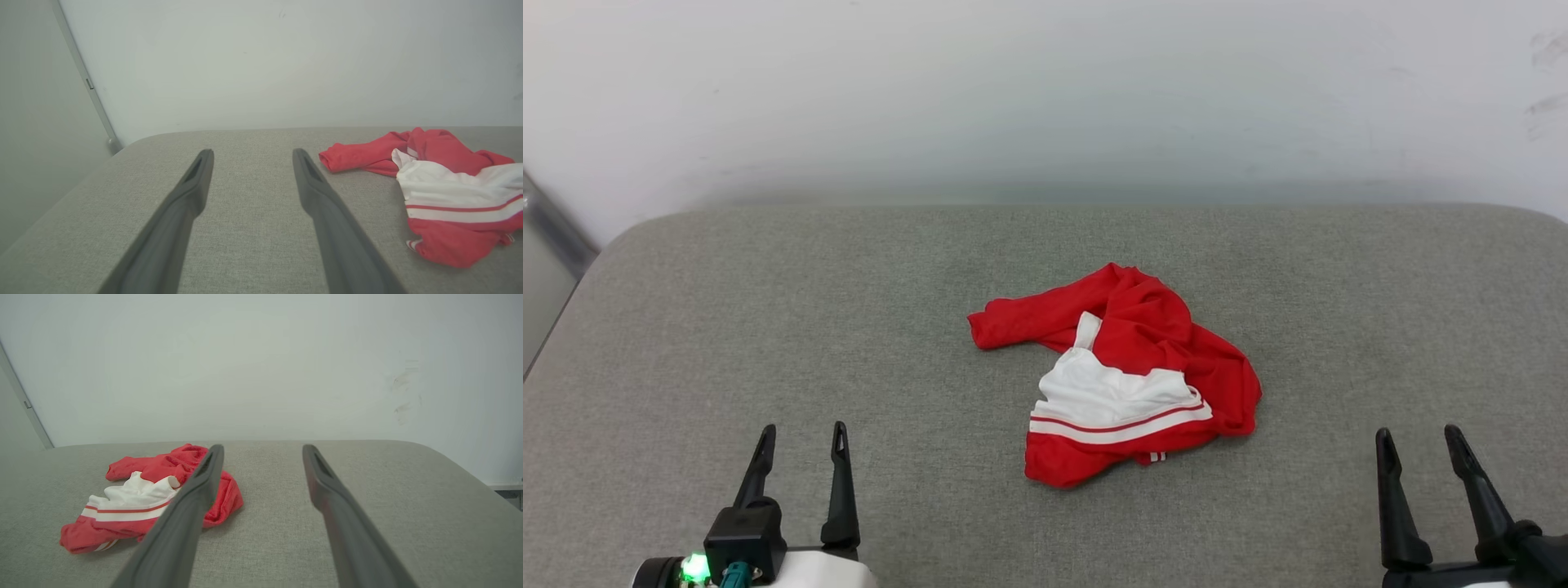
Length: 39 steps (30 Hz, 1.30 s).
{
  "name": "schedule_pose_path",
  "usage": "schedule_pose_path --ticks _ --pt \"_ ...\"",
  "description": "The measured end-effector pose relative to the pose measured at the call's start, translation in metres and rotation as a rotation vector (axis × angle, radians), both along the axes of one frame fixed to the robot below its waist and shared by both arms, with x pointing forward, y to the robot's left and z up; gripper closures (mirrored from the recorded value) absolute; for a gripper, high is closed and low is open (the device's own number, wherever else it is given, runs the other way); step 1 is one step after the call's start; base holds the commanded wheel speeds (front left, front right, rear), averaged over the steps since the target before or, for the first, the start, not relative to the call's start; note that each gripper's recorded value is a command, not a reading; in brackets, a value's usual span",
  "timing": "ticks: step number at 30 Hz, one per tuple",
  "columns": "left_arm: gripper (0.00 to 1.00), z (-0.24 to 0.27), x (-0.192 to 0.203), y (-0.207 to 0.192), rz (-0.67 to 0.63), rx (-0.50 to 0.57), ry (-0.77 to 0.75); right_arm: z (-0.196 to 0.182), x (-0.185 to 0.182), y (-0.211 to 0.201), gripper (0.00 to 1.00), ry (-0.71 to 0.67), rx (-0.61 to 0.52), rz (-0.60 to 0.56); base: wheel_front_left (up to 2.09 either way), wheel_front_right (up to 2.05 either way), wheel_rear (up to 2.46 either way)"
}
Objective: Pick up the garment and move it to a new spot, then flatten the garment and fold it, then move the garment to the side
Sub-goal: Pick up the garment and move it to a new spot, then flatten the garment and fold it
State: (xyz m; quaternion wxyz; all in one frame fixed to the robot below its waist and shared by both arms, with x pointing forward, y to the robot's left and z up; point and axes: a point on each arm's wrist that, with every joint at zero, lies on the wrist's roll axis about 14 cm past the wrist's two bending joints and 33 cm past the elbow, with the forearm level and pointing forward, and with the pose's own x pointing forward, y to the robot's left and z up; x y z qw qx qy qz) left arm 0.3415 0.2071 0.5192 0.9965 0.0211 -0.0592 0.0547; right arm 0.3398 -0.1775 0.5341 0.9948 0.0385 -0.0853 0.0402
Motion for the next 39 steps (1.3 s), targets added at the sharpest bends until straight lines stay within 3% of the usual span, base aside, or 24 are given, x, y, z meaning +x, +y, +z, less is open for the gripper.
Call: schedule_pose_path --ticks 22,29,39 --pt "0.0 -0.002 -0.003 0.002 -0.011 -0.002 0.003 -0.004 -0.004 0.001 0.0 0.013 0.011 0.002 0.0 0.0 0.0" --pt "0.0 0.048 0.037 -0.004 -0.115 0.079 -0.131 -0.006 0.001 0.003 0.0 0.02 0.008 0.01 0.0 0.0 0.0" --pt "0.0 0.119 0.109 -0.044 -0.322 0.202 -0.271 -0.01 0.007 -0.001 0.0 0.033 -0.003 -0.006 0.0 0.0 0.0"
